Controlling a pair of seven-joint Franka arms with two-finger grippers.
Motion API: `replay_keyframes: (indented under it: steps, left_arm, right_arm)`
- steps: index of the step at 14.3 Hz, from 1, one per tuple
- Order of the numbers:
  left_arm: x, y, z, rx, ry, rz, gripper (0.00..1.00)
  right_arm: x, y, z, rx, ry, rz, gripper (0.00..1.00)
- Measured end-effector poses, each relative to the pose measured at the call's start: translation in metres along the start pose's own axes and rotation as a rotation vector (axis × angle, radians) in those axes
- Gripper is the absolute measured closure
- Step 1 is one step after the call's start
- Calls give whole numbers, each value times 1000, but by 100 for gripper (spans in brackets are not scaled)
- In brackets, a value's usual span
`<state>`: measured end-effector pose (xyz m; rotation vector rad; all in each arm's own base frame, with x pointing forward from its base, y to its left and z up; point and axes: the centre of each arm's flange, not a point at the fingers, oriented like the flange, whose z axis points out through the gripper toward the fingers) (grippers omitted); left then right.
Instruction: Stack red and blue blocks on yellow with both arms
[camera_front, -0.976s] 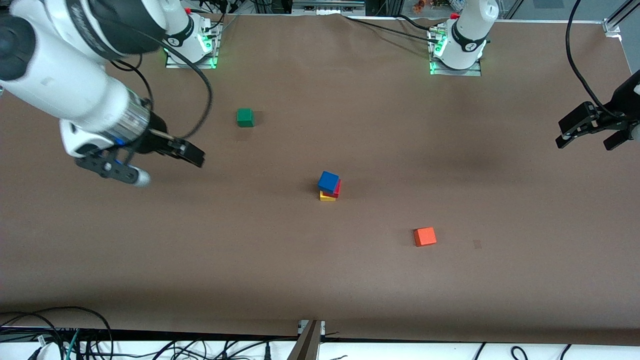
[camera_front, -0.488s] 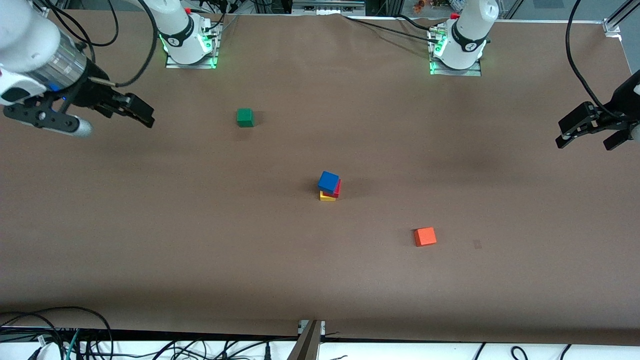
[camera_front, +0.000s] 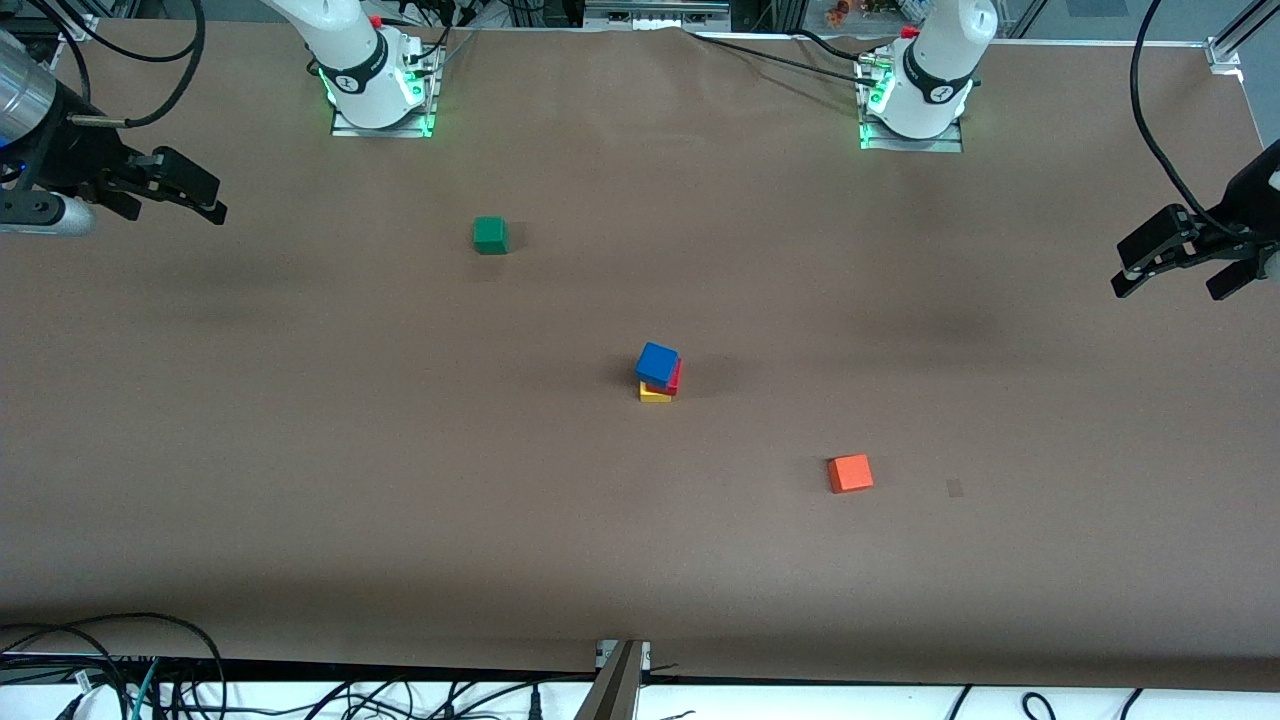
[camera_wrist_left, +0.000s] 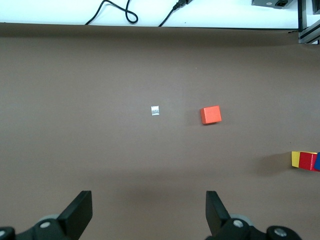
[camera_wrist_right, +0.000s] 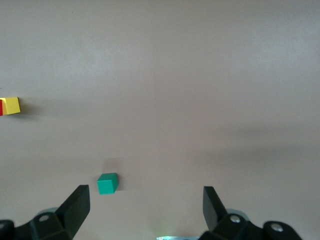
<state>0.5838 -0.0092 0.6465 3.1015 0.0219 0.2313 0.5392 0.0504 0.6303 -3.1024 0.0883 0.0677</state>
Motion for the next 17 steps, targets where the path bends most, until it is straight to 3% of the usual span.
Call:
replay_keyframes:
  steps: [14, 17]
  left_arm:
    - [0, 1, 2, 0, -4, -6, 0]
    - [-5, 0, 6, 1, -52, -5, 0]
  right_arm:
    - [1, -3, 4, -12, 1, -32, 0]
    - [1, -3, 4, -12, 1, -37, 0]
